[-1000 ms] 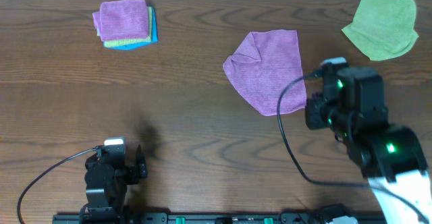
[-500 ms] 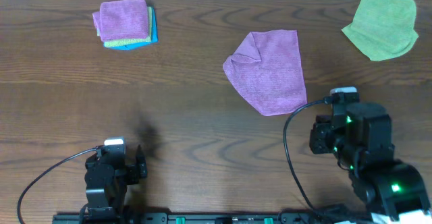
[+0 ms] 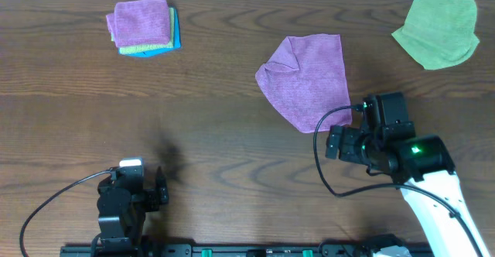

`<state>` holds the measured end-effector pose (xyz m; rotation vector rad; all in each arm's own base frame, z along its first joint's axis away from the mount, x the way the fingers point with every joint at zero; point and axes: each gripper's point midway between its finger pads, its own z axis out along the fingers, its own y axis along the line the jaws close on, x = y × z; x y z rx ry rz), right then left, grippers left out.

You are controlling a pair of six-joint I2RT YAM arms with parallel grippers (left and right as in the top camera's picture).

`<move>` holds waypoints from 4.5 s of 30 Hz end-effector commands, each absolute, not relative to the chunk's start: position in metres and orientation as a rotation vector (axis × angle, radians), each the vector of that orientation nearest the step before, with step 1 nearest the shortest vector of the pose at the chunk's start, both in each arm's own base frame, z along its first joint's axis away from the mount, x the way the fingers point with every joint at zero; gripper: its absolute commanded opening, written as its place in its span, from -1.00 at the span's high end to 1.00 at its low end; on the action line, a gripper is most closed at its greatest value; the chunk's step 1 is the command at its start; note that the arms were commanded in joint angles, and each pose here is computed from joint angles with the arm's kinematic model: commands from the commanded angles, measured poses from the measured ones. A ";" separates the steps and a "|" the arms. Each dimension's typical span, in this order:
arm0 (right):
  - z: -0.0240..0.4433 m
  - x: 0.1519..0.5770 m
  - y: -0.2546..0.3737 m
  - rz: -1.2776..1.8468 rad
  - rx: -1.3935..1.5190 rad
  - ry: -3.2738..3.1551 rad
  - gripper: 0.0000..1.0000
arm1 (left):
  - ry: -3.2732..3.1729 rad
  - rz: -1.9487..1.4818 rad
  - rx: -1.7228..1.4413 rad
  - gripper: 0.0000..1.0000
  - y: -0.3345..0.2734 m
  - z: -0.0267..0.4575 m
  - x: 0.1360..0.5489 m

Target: Fold the cloth

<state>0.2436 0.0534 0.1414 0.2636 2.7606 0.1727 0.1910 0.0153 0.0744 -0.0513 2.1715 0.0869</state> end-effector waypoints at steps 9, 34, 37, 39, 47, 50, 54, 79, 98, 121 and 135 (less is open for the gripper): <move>0.136 0.296 0.101 0.418 0.103 2.663 -0.97 | 2.188 0.104 -0.054 -0.90 0.018 0.069 0.189; 0.107 0.348 0.088 0.387 -0.027 2.743 -0.82 | 1.944 -0.679 0.214 -0.90 -0.092 0.128 0.190; 0.127 0.354 0.077 0.350 -0.043 2.733 -0.83 | 1.892 -0.900 0.373 -0.90 -0.123 0.139 0.168; 0.143 0.357 0.072 0.340 -0.059 2.727 -0.84 | 1.844 -1.011 0.466 -0.90 -0.137 0.149 0.154; 0.163 0.361 0.072 0.335 -0.079 2.708 -0.80 | 1.813 -1.104 0.534 -0.90 -0.146 0.154 0.141; 0.163 0.360 0.072 0.337 -0.077 2.711 -0.81 | 1.726 -1.166 0.634 -0.90 -0.154 0.169 0.130; 0.163 0.360 0.073 0.348 -0.065 2.712 -0.84 | 1.604 -1.227 0.732 -0.90 -0.161 0.194 0.118; 0.185 0.351 0.033 0.087 0.129 2.663 -0.96 | 1.786 -1.123 0.096 -0.91 -0.122 0.187 0.181; 0.282 0.108 0.021 0.309 0.242 2.223 -0.99 | 2.079 -1.145 0.363 -0.92 -0.195 0.176 0.197; 0.257 0.133 0.026 0.355 0.292 2.225 -0.99 | 2.450 -0.195 0.759 -0.91 -0.280 0.135 0.381; 0.232 0.162 0.023 0.286 0.319 2.334 -0.99 | 2.425 0.191 0.759 -0.90 -0.264 0.111 0.433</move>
